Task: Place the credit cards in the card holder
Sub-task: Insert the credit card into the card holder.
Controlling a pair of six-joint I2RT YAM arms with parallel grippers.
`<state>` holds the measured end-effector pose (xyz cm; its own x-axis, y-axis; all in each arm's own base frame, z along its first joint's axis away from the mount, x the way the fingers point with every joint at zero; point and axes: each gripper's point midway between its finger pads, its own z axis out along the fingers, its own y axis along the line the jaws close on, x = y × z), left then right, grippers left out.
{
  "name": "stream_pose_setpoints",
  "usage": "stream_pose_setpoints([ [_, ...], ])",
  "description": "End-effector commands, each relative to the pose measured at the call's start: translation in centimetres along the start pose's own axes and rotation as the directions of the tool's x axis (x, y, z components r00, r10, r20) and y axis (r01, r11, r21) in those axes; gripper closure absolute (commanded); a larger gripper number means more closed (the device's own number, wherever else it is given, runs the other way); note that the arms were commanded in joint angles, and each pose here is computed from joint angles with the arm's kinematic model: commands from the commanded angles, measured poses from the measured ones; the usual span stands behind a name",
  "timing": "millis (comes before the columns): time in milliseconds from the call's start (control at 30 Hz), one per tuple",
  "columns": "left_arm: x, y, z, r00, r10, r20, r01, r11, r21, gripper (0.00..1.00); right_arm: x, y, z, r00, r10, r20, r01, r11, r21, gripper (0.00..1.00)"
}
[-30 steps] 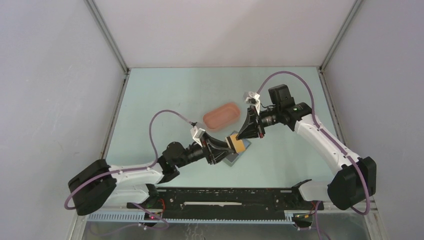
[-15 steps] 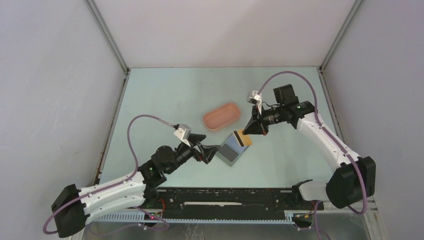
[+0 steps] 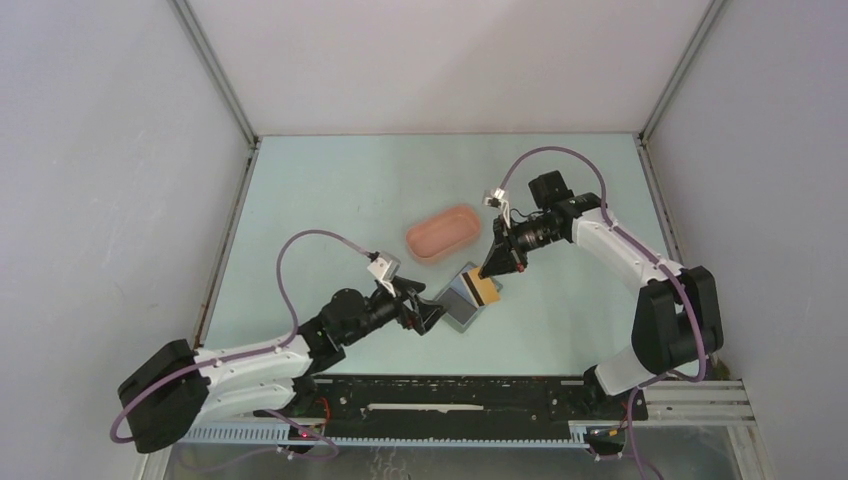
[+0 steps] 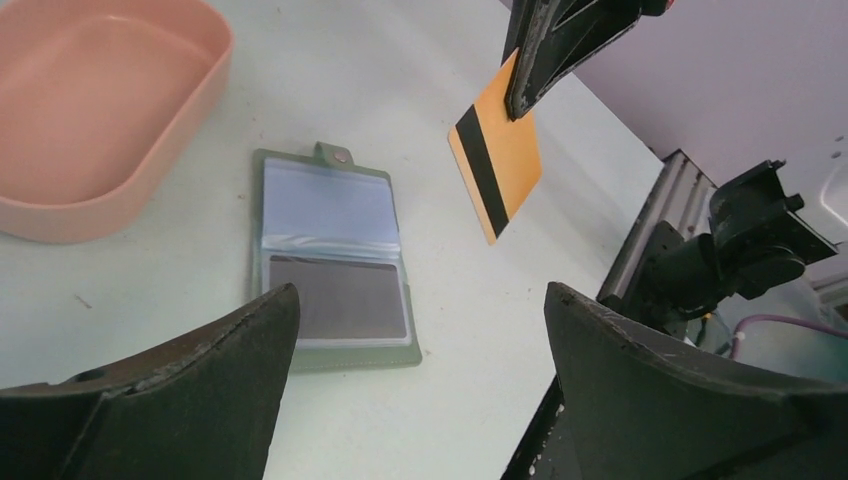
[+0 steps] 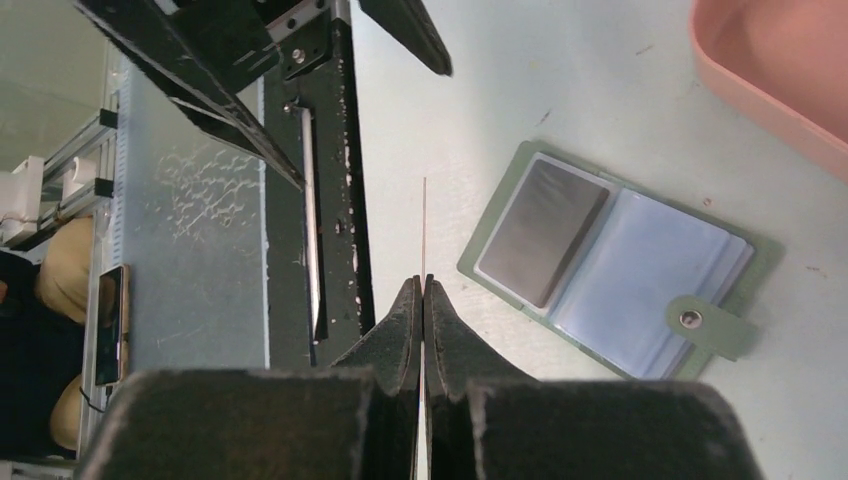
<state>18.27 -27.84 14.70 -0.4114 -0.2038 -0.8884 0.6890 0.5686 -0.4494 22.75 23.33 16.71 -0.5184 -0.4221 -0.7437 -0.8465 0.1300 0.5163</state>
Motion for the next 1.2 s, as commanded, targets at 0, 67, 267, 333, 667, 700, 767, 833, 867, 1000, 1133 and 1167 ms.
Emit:
stream_pose_setpoints([
  [0, -2.5, -2.6, 1.1, 0.997, -0.053, 0.057, 0.044, 0.988, 0.145, 0.05, -1.5, 2.0, 0.1, 0.998, -0.062, 0.03, 0.064, 0.994, -0.089, 1.0],
  [67, -2.6, -3.3, 1.5, 0.997, -0.062, 0.042, 0.053, 0.978, 0.202, 0.06, -1.6, 2.3, 0.4, 0.997, -0.068, 0.028, 0.071, 0.992, -0.106, 1.0],
  [267, -2.7, -5.6, 2.6, 0.997, -0.081, 0.002, 0.075, 0.939, 0.335, 0.23, -1.7, 3.0, 0.6, 0.997, -0.069, 0.032, 0.072, 0.988, -0.138, 1.0],
  [333, -2.8, -5.9, 3.3, 0.996, -0.089, -0.011, 0.087, 0.933, 0.349, 0.31, -1.7, 3.1, 0.7, 0.997, -0.069, 0.034, 0.073, 0.986, -0.148, 1.0],
  [667, -2.3, -6.4, 5.7, 0.989, -0.136, -0.054, 0.146, 0.914, 0.379, 0.59, -1.5, 3.6, 1.1, 0.998, -0.066, 0.024, 0.069, 0.981, -0.183, 1.0],
  [700, -2.4, -6.5, 5.7, 0.989, -0.14, -0.052, 0.149, 0.911, 0.383, 0.74, -1.5, 3.6, 1.1, 0.998, -0.067, 0.022, 0.069, 0.981, -0.183, 1.0],
  [767, -2.5, -6.6, 5.7, 0.988, -0.147, -0.051, 0.155, 0.908, 0.389, 0.91, -1.4, 3.6, 1.2, 0.998, -0.064, 0.019, 0.067, 0.981, -0.185, 1.0],
  [833, -2.4, -6.5, 5.6, 0.987, -0.152, -0.049, 0.159, 0.907, 0.389, 1.0, -1.4, 3.6, 1.2, 0.998, -0.066, 0.019, 0.068, 0.98, -0.185, 1.0],
  [867, -2.5, -6.5, 5.5, 0.987, -0.155, -0.044, 0.16, 0.909, 0.386, 1.0, -1.4, 3.6, 1.2, 0.998, -0.066, 0.017, 0.068, 0.98, -0.185, 0.95],
  [1000, -2.3, -5.6, 4.6, 0.977, -0.212, -0.025, 0.207, 0.913, 0.352, 1.0, -1.6, 3.5, 1.0, 0.997, -0.081, 0.009, 0.081, 0.983, -0.164, 0.59],
  [1133, -1.6, -4.3, 2.7, 0.946, -0.323, 0.007, 0.306, 0.903, 0.301, 1.0, -2.1, 2.9, -0.4, 0.993, -0.118, 0.011, 0.119, 0.989, -0.087, 0.45],
  [1167, -1.2, -3.8, 2.3, 0.937, -0.349, 0.011, 0.332, 0.9, 0.281, 1.0, -2.1, 2.1, -0.9, 0.993, -0.121, 0.01, 0.122, 0.992, -0.044, 0.45],
])
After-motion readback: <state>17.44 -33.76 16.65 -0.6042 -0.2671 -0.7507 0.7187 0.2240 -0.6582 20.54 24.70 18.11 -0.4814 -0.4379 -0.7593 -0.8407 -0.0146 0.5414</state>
